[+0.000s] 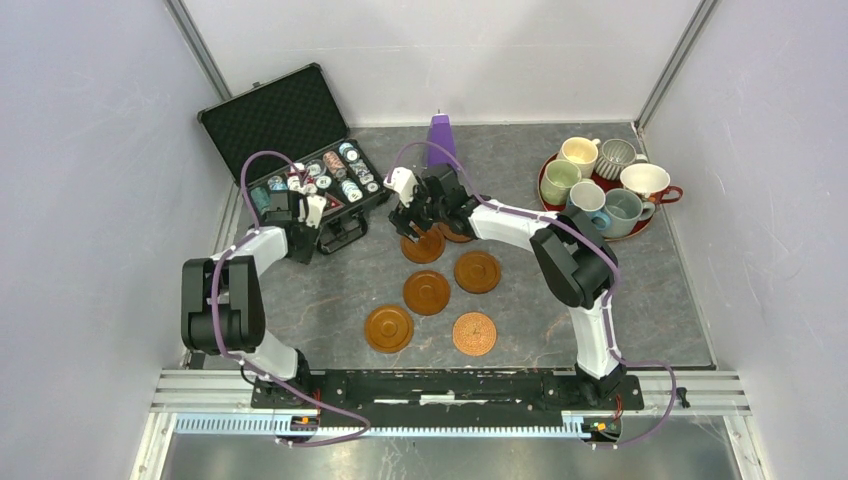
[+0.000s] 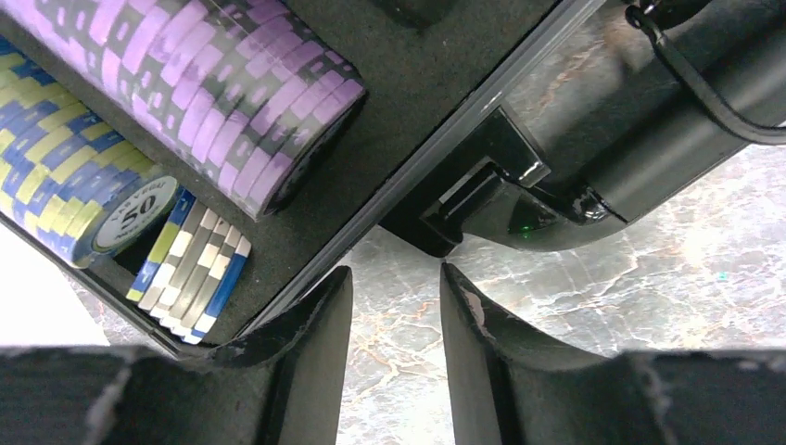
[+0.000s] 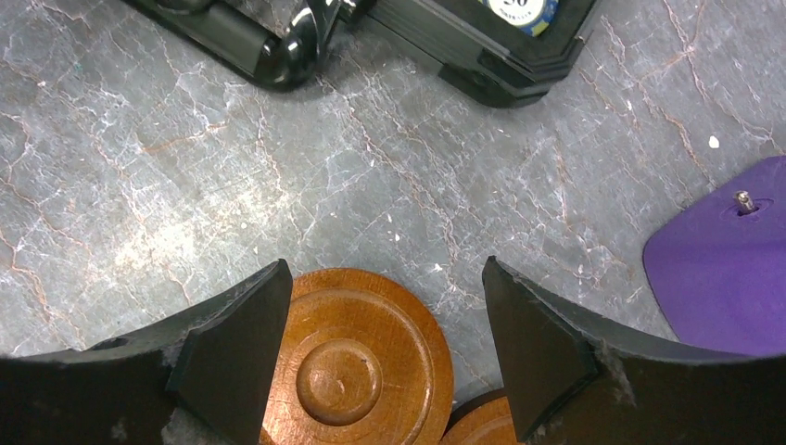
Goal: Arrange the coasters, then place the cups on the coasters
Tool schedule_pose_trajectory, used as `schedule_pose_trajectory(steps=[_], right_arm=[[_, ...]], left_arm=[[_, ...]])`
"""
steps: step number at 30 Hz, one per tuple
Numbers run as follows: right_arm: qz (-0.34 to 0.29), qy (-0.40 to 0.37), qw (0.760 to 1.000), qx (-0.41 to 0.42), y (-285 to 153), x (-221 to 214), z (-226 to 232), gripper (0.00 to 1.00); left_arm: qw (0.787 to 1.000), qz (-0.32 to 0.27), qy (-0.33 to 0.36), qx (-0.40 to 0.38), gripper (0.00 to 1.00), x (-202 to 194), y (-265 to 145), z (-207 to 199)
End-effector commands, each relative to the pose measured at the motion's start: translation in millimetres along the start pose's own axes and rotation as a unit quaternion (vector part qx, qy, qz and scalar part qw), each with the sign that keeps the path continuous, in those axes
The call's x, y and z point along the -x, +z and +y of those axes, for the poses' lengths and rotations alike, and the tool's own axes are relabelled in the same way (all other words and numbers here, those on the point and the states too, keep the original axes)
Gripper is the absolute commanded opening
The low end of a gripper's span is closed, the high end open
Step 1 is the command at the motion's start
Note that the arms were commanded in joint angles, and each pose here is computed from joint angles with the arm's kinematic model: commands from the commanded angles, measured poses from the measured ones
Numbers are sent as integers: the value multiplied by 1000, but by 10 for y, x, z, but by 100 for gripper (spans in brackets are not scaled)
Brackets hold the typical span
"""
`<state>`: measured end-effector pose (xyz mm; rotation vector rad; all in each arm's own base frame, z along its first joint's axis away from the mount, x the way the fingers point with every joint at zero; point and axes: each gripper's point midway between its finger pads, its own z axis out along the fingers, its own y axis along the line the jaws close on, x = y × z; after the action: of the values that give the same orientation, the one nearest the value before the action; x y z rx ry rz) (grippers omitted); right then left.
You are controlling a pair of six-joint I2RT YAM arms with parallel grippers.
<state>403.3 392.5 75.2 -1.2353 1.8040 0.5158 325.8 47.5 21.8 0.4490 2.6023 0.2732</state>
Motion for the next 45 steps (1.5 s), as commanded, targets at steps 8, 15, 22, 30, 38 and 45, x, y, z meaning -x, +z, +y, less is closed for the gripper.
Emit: schedule_pose_trajectory(steps=[8,15,22,30,38,45], right_arm=[[9,-27,1000,-3,-759,21,-127,84],[62,-3,996,-63,-1193,-521,-509,80],[87,5,990,-115,-1141,-729,-786,76],[98,45,985,-137,-906,-944,-958,76],[105,63,978,-167,-871,-1131,-1125,70],[130,81,970,-189,-1066,-1446,-1342,64]], left_arm=[[984,-110,48,-134,77,318,-640,-396],[956,-159,122,-214,86,602,-973,-1086],[950,-189,143,-203,86,1303,-835,-1675],[954,-179,139,-198,84,1756,-473,-1977],[962,-141,163,-168,79,1828,-45,-2138],[966,-143,166,-140,72,2092,82,-2107]])
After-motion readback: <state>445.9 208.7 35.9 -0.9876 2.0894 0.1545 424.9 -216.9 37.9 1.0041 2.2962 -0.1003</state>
